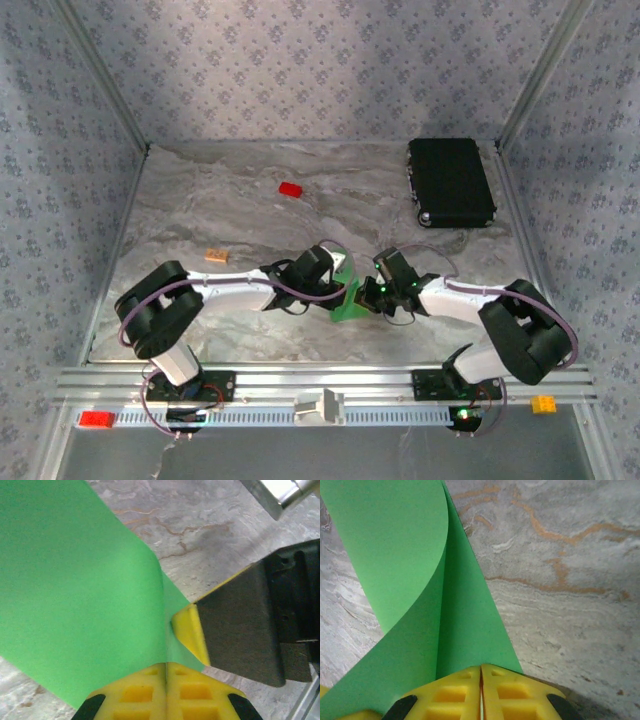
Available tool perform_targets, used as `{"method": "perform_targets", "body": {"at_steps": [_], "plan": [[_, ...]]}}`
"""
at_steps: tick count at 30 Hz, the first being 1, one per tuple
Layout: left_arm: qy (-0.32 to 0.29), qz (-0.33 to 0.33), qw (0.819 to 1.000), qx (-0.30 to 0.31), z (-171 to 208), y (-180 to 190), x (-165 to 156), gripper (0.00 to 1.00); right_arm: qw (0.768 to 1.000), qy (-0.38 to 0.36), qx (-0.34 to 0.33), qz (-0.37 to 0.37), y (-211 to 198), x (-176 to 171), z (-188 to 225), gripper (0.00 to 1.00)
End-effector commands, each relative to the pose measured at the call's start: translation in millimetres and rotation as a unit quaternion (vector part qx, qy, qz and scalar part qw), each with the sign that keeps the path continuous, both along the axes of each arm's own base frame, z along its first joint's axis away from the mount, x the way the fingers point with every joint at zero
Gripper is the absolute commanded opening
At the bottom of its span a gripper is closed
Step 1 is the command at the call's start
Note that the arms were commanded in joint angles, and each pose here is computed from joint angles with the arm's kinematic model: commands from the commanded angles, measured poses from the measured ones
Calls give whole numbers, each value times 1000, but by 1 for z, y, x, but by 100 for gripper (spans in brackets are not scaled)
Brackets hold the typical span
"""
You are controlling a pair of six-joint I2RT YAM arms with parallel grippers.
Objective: Fold a paper plane with a square sheet of paper (pick it up from the middle)
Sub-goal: Fold the triangle a second time at the center of the table.
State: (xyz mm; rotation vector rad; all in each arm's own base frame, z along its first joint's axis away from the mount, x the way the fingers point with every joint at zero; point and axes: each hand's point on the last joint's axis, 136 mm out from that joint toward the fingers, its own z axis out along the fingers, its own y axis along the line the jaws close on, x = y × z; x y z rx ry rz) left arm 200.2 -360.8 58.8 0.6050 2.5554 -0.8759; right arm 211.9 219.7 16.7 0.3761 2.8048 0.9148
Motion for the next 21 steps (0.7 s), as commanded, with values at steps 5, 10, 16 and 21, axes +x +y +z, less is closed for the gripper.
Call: {"method": "perform_targets", "body": {"at_steps": [5, 10, 16, 21], "plan": [[-10, 18, 1000, 14, -3, 13, 15, 2, 998, 34, -50, -15, -21, -16, -21, 10], [-9, 23, 999, 25, -9, 20, 19, 2, 998, 32, -48, -13, -19, -15, -19, 10], [-4, 25, 999, 30, -15, 22, 22, 2, 998, 30, -45, -11, -17, -15, -18, 11], [3, 24, 999, 31, -19, 22, 22, 2, 999, 30, -43, -10, -16, -15, -17, 11]]}}
